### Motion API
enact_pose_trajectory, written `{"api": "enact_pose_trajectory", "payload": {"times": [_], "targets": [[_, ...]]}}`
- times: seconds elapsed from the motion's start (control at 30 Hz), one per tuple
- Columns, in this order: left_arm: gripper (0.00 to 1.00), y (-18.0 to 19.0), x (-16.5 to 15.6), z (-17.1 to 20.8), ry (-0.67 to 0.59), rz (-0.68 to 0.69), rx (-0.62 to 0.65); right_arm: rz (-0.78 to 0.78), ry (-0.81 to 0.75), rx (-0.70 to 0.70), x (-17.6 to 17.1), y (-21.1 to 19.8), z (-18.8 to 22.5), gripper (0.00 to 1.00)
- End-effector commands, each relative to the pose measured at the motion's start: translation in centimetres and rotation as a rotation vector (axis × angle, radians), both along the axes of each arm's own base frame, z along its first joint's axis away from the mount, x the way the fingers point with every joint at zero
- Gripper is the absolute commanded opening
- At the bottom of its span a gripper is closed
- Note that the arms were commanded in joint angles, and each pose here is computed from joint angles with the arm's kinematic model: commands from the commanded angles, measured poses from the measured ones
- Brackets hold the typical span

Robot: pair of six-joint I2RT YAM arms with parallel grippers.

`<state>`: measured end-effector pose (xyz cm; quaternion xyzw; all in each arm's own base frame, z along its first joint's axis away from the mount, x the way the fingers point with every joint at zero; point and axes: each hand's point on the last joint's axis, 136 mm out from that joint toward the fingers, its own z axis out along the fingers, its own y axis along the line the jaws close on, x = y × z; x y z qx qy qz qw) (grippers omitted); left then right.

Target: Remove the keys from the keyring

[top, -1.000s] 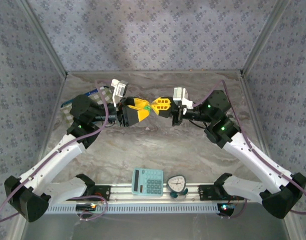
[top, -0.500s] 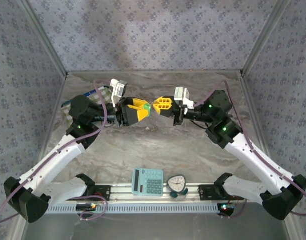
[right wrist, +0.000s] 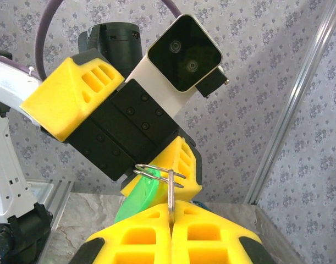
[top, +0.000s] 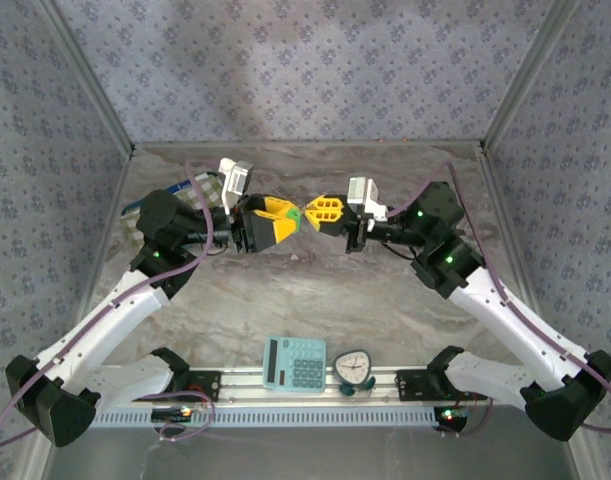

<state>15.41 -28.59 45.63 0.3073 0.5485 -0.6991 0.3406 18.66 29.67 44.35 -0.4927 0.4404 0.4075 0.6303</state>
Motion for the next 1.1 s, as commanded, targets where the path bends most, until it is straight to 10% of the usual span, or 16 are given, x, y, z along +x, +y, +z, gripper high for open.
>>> {"api": "enact_pose_trajectory", "payload": {"times": [0.0, 1.07], "targets": [[0.53, 0.5, -0.8, 2.2, -0.074, 0.009, -0.045, 0.015, -0.03, -0.005, -0.9, -0.1, 0.4, 0.0], [0.2, 0.6, -0.6, 2.0, -0.076, 0.034, -0.037, 0.011, -0.064, -0.001, -1.4, 0.2, 1.4, 0.0]]}}
